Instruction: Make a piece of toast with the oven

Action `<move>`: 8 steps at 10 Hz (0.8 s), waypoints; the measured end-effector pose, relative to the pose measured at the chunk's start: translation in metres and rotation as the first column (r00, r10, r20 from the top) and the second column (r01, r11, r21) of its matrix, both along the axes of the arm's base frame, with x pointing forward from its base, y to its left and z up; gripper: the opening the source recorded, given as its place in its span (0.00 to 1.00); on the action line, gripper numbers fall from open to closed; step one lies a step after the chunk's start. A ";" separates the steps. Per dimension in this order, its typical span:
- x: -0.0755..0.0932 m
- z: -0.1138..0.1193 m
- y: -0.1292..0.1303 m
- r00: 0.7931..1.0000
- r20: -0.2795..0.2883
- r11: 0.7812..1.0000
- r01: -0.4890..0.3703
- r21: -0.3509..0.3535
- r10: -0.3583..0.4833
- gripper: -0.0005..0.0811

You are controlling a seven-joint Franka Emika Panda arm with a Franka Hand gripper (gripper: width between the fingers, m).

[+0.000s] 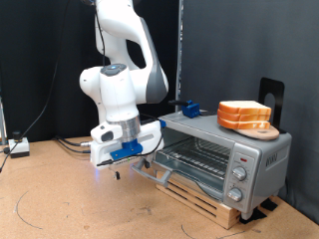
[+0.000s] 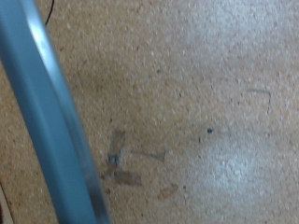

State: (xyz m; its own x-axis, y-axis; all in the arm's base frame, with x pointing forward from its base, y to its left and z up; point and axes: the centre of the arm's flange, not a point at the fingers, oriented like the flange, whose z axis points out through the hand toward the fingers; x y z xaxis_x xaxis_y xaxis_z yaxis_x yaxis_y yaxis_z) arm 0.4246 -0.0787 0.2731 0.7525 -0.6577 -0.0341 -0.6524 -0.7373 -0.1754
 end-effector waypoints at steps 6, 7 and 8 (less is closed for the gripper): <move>0.034 -0.002 0.014 0.999 0.042 0.999 0.012 -0.034 -0.011 1.00; 0.037 -0.007 0.012 0.999 0.037 0.999 0.015 -0.051 -0.013 1.00; 0.038 -0.014 0.008 0.999 0.025 0.997 0.022 -0.077 -0.020 1.00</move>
